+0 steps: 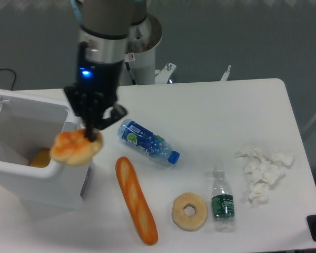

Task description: Place the round bread in the trash can

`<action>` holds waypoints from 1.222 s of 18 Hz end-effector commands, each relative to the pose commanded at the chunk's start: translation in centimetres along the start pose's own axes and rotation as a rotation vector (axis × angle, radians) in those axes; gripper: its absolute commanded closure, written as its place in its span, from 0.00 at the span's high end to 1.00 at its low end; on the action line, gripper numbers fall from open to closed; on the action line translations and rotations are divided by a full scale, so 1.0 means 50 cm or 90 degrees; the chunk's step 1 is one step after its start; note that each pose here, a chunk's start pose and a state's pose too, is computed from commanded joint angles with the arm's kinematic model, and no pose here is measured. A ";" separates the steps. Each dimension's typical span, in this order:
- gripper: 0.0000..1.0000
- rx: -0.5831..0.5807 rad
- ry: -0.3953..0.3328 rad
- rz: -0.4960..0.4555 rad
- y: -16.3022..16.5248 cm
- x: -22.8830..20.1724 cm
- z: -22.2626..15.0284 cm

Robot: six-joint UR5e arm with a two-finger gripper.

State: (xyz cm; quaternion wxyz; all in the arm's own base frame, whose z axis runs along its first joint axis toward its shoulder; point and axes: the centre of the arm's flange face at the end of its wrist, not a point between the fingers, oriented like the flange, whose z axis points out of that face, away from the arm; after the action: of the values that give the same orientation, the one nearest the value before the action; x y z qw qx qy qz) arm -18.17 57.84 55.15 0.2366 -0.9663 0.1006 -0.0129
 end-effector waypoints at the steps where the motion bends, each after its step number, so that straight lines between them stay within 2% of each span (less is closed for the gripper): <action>1: 0.00 -0.003 0.005 0.007 0.000 0.020 0.004; 7: 0.01 -0.012 0.024 0.024 0.003 0.073 0.018; 9: 0.12 -0.015 0.029 0.029 0.004 0.075 0.027; 10: 0.20 -0.017 0.032 0.031 0.006 0.077 0.031; 11: 0.35 -0.017 0.036 0.030 0.007 0.078 0.037; 14: 1.00 -0.018 0.037 0.029 0.008 0.075 0.047; 19: 1.00 -0.013 0.032 0.024 0.011 0.073 0.033; 22: 1.00 -0.004 0.003 -0.012 0.039 0.003 -0.004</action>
State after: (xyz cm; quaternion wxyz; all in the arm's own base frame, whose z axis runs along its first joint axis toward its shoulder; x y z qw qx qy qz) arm -18.42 56.02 54.42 0.2332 -0.9679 0.0922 -0.0174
